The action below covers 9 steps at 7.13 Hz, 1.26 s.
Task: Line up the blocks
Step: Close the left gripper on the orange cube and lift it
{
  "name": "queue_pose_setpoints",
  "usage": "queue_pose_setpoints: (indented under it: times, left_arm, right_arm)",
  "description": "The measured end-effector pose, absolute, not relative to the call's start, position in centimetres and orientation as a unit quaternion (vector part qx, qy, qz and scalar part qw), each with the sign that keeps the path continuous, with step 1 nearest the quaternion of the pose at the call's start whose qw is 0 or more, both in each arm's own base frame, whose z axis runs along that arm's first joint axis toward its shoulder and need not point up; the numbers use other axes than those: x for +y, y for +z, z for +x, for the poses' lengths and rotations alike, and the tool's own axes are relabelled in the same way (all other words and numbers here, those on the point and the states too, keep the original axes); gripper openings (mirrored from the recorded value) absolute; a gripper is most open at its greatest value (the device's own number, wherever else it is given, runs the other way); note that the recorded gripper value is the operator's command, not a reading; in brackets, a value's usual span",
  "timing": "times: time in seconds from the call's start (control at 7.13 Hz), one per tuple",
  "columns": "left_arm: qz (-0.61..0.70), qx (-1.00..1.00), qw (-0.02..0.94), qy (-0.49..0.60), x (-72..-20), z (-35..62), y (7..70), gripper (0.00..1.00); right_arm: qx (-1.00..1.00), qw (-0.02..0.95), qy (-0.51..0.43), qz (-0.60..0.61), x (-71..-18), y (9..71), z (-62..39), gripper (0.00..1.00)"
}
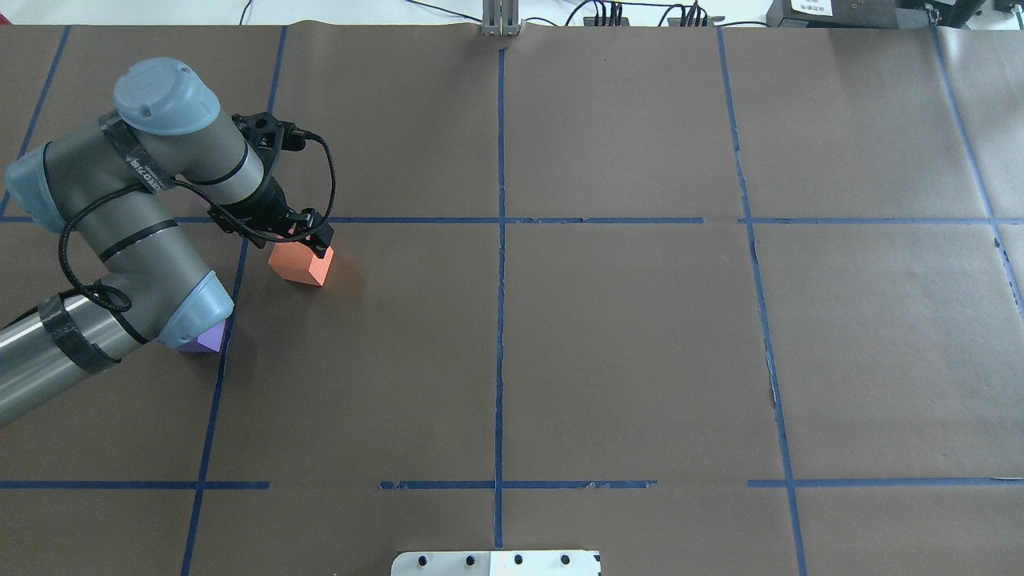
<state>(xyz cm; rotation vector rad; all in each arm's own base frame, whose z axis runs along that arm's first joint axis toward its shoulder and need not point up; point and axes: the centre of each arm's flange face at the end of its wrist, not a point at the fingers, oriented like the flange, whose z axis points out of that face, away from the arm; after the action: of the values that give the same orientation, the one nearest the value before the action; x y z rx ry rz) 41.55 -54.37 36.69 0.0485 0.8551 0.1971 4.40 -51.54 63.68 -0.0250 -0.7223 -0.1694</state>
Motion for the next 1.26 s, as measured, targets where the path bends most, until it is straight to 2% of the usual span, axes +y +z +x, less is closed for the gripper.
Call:
queue_pose_setpoints:
  times: [0.7, 0.98, 1.12, 1.26]
  left_arm:
    - [0.017, 0.407, 0.908, 0.096, -54.2, 43.1, 37.9, 0.96]
    - [0.017, 0.409, 0.907, 0.101, -54.1, 44.0, 38.5, 0.8]
    - [0.018, 0.409, 0.906, 0.102, -54.0, 44.2, 38.6, 0.67]
    - [0.018, 0.41, 0.906, 0.103, -54.0, 44.3, 38.6, 0.49]
  right_arm:
    - [-0.353, 0.932, -0.083, -0.012, -51.5, 63.7, 4.4, 1.0]
    - [-0.353, 0.932, -0.083, -0.012, -51.5, 63.7, 4.4, 1.0]
    - [-0.353, 0.932, -0.083, -0.012, -51.5, 63.7, 4.4, 1.0]
    - [-0.353, 0.932, -0.083, -0.012, -51.5, 63.7, 4.4, 1.0]
